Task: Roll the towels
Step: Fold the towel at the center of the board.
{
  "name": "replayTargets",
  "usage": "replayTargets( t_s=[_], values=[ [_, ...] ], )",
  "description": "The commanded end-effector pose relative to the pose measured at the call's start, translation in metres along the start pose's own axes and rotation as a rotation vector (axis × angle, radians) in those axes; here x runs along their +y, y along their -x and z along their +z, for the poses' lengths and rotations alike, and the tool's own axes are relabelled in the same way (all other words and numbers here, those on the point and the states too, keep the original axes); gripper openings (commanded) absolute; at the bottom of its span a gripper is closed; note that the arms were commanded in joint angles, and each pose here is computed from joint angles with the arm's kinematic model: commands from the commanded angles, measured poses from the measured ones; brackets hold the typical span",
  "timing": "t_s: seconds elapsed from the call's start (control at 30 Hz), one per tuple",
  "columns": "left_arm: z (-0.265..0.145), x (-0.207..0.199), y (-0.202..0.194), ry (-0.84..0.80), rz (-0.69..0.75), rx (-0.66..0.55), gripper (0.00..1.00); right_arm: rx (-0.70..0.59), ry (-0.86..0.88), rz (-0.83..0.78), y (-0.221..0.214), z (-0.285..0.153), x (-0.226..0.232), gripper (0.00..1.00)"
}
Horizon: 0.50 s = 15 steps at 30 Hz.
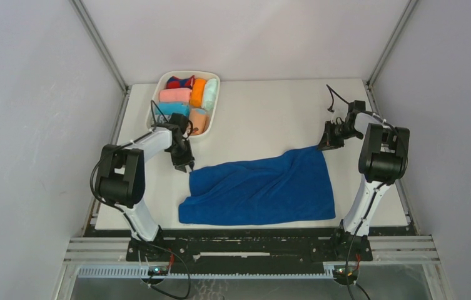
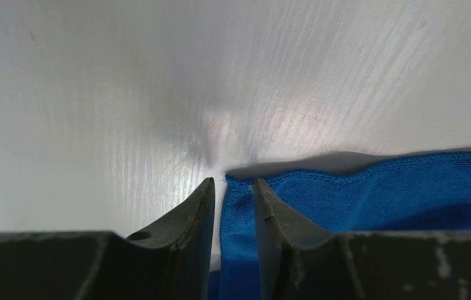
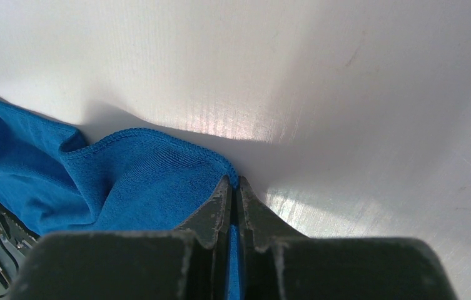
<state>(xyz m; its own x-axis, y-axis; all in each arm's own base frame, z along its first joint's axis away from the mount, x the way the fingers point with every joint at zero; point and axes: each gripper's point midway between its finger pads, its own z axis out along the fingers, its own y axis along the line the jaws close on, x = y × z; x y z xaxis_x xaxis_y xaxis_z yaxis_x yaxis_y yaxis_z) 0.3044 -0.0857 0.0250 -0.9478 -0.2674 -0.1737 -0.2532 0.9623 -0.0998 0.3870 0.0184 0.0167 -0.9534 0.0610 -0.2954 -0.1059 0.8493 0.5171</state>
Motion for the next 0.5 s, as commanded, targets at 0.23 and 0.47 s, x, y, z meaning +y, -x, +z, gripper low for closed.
replayTargets(
  t_s=[0.23, 0.47],
  values=[
    [-0.002, -0.004, 0.007, 0.062, 0.05, -0.029, 0.32, -0.072, -0.056, -0.079, 0.022, -0.019, 0.003, 0.0],
    [-0.002, -0.007, 0.002, 0.073, 0.062, -0.024, 0.32, -0.079, -0.067, -0.077, 0.023, -0.021, 0.003, 0.0]
  ],
)
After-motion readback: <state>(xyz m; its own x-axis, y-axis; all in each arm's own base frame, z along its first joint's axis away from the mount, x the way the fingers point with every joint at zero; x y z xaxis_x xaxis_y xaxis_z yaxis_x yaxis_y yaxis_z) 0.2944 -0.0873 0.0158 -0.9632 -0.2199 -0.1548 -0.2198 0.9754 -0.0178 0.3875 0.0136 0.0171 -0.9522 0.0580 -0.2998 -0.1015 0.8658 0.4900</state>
